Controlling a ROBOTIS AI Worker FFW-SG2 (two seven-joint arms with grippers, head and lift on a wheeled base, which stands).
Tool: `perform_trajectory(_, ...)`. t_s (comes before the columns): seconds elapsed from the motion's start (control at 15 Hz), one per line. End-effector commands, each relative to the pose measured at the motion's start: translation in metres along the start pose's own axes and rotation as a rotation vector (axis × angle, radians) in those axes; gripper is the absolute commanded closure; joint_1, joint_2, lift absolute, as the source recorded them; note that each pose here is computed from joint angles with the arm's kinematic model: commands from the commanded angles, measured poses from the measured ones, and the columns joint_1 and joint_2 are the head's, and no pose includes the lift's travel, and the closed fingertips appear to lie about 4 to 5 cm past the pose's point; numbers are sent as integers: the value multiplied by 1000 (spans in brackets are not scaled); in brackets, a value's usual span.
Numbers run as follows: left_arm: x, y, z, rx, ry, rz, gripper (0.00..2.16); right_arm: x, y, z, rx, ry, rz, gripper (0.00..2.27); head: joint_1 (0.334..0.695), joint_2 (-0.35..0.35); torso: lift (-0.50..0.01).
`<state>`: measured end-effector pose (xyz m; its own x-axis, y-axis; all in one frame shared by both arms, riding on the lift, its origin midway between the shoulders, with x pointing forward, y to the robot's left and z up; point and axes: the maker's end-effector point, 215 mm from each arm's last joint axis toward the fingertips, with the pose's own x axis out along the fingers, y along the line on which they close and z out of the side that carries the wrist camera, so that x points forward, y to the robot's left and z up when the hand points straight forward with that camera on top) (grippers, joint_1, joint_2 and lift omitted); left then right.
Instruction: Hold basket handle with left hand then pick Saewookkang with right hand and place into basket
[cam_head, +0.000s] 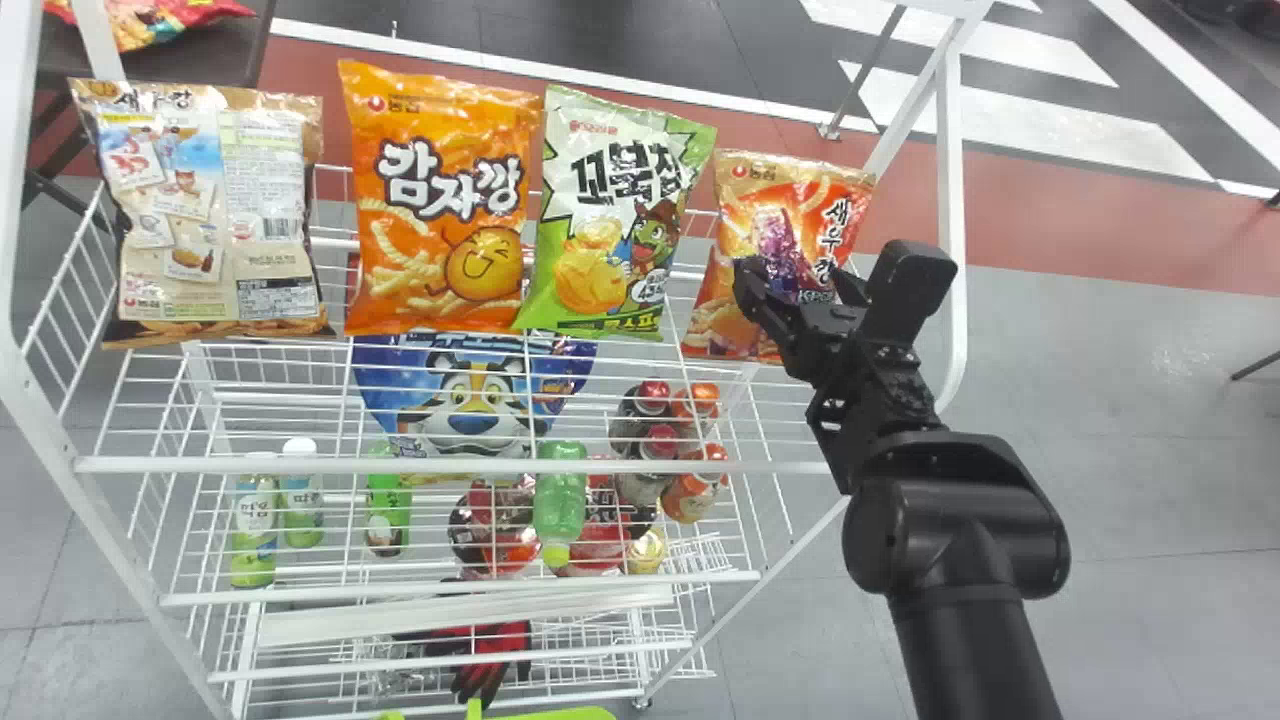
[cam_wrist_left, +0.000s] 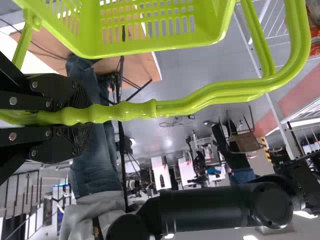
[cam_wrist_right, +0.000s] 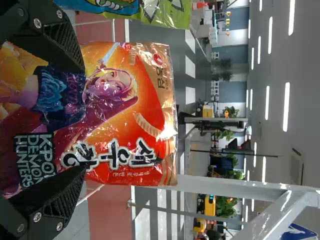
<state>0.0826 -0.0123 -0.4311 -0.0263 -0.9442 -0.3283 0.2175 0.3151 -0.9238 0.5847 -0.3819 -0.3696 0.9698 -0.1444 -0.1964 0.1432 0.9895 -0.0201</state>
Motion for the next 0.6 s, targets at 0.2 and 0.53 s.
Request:
perform_trajectory(0.2, 0, 4, 2, -4, -8, 1, 1929, 8, 6, -13, -27, 42, 16, 1636, 695, -350, -19)
perform_trajectory(0.53, 1, 2, 3, -6, -13, -6, 1929, -4, 1, -2, -63, -2, -1, 1980, 695, -350, -19)
